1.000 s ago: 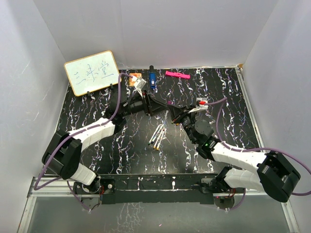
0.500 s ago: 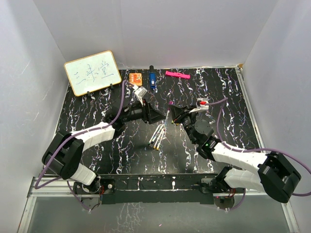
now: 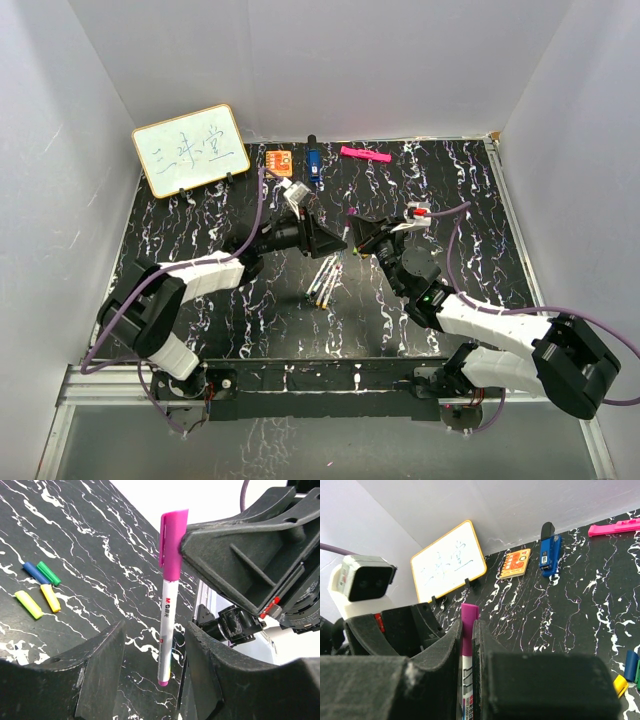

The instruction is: Insert the pens into the pen caps

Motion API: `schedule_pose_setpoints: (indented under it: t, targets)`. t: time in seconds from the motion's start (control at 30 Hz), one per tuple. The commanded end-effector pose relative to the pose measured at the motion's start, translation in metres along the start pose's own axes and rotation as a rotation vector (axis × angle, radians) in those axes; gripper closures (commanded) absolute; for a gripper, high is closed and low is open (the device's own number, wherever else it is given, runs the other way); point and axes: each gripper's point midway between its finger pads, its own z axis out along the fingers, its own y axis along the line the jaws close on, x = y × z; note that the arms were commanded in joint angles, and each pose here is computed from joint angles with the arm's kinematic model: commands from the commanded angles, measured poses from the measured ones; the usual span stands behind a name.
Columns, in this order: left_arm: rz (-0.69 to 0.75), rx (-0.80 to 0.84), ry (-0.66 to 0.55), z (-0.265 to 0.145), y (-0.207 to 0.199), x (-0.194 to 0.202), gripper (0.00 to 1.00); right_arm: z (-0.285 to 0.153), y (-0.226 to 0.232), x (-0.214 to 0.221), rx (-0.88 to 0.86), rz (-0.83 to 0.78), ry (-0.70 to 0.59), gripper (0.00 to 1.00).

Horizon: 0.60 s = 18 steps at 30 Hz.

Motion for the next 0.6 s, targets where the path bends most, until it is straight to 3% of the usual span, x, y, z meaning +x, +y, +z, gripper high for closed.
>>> schedule_pose_setpoints:
  t: [0.0, 0.1, 0.17, 0.3, 0.57]
  targets:
    - [0.035, 0.080, -0.008, 0.009, -0.018, -0.006, 0.50, 0.001, 0.012, -0.014, -0.032, 0.033, -0.046, 1.00]
    - [0.029, 0.087, -0.005, 0.012, -0.018, -0.005, 0.52, 0.002, 0.013, -0.014, -0.038, 0.033, -0.044, 1.00]
    - [0.031, 0.092, -0.004, 0.013, -0.020, -0.006, 0.61, 0.002, 0.013, -0.013, -0.039, 0.035, -0.042, 1.00]
    - [0.031, 0.103, -0.010, 0.014, -0.022, -0.009, 0.97, 0.002, 0.013, -0.010, -0.042, 0.036, -0.035, 1.00]
    - [0.055, 0.103, -0.044, 0.012, -0.033, -0.025, 1.00, -0.001, 0.012, 0.009, -0.069, -0.008, 0.037, 1.00]
